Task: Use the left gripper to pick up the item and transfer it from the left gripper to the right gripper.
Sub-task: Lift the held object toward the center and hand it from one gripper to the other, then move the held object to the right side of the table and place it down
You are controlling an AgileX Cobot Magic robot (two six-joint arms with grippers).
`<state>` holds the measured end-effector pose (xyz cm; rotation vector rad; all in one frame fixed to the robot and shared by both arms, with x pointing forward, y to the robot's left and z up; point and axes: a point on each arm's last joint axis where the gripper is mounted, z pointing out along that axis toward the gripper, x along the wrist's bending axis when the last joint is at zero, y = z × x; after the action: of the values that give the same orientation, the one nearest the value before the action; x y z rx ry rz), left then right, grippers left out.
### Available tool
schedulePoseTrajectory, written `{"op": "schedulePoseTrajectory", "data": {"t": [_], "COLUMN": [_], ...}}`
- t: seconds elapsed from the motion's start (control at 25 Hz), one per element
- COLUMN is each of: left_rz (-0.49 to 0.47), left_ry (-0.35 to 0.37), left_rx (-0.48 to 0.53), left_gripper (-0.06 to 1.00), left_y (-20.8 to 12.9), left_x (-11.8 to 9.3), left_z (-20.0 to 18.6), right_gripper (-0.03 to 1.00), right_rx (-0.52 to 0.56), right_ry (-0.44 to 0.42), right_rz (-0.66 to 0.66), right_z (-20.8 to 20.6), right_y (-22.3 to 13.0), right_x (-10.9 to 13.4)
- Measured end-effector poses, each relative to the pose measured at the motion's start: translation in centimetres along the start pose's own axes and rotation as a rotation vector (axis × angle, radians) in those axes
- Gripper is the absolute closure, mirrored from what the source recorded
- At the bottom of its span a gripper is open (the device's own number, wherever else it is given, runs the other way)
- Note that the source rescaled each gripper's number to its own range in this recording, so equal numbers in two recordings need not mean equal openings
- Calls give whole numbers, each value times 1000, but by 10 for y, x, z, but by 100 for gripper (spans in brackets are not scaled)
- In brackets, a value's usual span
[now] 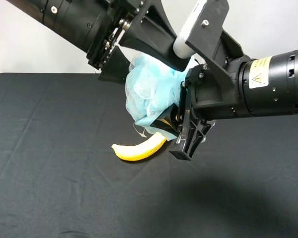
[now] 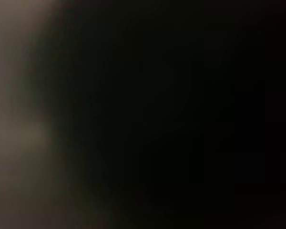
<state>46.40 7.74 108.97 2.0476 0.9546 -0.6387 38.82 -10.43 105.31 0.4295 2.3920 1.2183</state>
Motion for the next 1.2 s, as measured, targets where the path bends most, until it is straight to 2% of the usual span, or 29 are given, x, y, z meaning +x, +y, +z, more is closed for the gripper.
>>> {"op": "schedulePoseTrajectory", "data": {"t": [0.12, 0.2, 0.48, 0.68, 0.96, 1.2], "left_rz": [6, 6, 8, 43, 58, 51], "left_ry": [4, 4, 6, 60, 126, 234], "left_rx": [15, 16, 20, 35, -67, -131], "left_gripper": [-5, -5, -5, -5, -5, -5], "left_y": [-1, -1, -2, -5, -8, -23], "left_x": [0, 0, 1, 1, -3, -3], "left_z": [0, 0, 0, -6, -52, -102], "right_gripper": [89, 94, 94, 94, 94, 95], "right_rx": [-1, 0, 0, -2, -7, -10], "right_ry": [3, 3, 3, 3, 0, -1], "right_rz": [-2, -2, 2, 4, 5, 6], "right_z": [0, 0, 0, 0, 0, 0], "right_y": [0, 0, 0, 0, 1, 1], "right_x": [1, 1, 1, 1, 1, 0]}}
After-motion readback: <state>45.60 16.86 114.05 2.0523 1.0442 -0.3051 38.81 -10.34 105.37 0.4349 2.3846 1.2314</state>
